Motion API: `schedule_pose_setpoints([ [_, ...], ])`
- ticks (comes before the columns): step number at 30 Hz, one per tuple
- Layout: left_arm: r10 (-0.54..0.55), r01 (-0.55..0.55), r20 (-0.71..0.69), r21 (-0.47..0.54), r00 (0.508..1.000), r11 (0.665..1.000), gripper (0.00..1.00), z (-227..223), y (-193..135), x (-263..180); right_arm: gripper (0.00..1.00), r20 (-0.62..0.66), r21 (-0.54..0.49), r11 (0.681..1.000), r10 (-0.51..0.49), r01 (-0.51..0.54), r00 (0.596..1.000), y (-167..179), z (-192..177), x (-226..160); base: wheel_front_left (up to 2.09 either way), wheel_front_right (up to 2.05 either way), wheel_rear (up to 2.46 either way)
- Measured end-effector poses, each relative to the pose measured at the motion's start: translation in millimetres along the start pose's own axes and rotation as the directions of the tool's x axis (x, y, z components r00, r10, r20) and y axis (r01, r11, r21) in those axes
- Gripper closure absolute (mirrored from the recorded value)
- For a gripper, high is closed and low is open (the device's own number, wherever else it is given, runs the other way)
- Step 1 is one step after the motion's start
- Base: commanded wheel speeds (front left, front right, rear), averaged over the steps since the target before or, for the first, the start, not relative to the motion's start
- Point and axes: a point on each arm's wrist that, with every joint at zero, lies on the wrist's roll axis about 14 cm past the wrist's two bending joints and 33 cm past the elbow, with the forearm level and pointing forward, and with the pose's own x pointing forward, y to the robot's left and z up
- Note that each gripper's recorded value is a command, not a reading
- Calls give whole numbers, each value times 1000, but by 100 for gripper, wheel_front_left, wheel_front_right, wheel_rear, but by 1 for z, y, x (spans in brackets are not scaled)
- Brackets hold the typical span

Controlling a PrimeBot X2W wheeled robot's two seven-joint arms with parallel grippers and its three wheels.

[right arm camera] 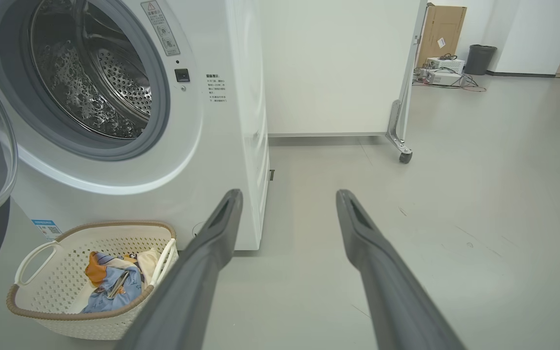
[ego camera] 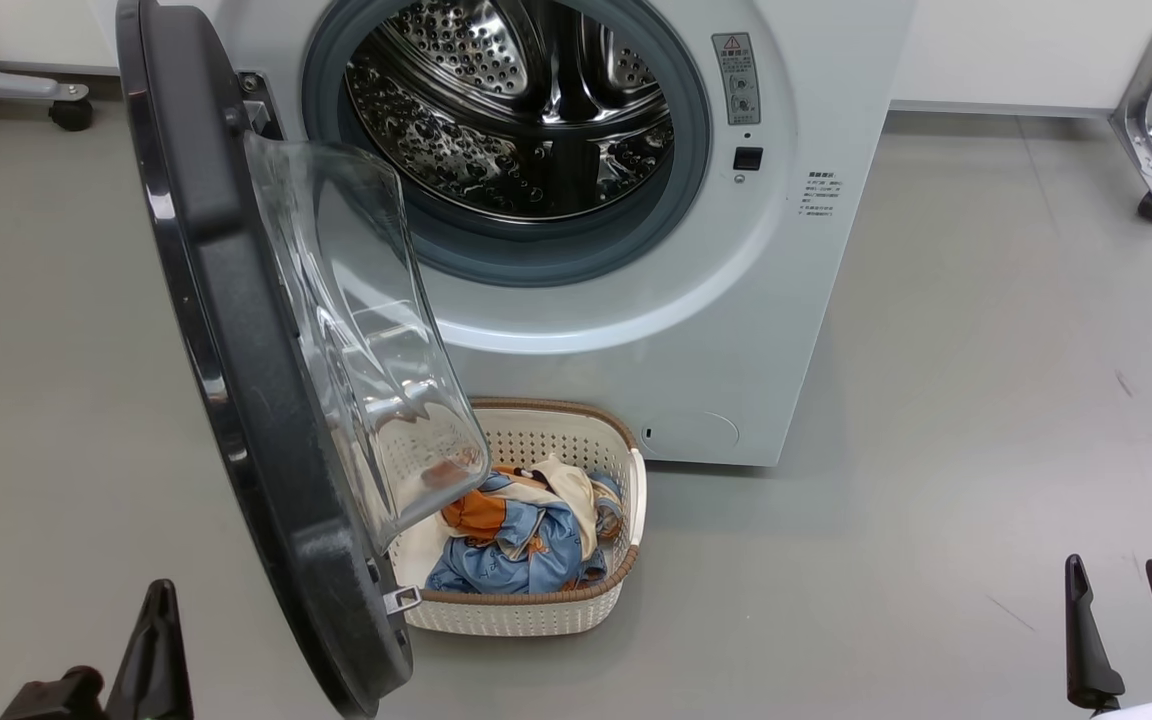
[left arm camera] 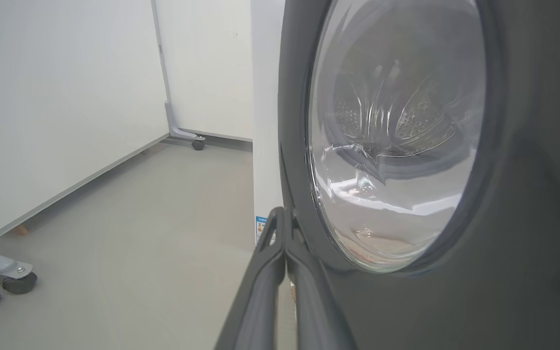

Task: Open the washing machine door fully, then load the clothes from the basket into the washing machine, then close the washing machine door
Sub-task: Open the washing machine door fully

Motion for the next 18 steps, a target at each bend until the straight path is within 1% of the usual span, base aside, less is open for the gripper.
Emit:
schedule_pose_setpoints([
  [4, 64, -63, 27, -17, 998, 998, 100, 8, 18, -1, 0, -3, 1, 1000, -4, 4, 1000, 0, -1, 1, 0, 0, 0],
  [6, 120, -118, 71, -36, 990, 992, 100, 22, 33, -1, 0, -4, 1, 1000, -6, 6, 1000, -1, -1, 2, 0, 0, 0],
  [9, 173, -169, 154, -38, 973, 985, 100, 49, 47, 2, 0, -10, 2, 1000, -6, 6, 1000, 0, -3, 2, 0, 0, 0],
  [11, 200, -197, 225, -38, 954, 980, 100, 72, 55, 4, 0, -12, 1, 1000, -4, 4, 1000, 1, -4, 2, 0, 0, 0],
  [16, 205, -217, 420, -19, 884, 976, 100, 139, 58, 4, 0, -27, 3, 1000, -5, 6, 1000, 0, -8, 2, 0, 0, 0],
  [17, 205, -217, 420, -19, 884, 976, 100, 139, 58, 4, 0, -27, 3, 1000, -5, 6, 1000, 0, -8, 2, 0, 0, 0],
  [18, 194, -215, 488, -14, 851, 977, 100, 162, 56, 1, 0, -28, 3, 1000, -1, 1, 1000, 1, -8, 4, 0, 0, 0],
])
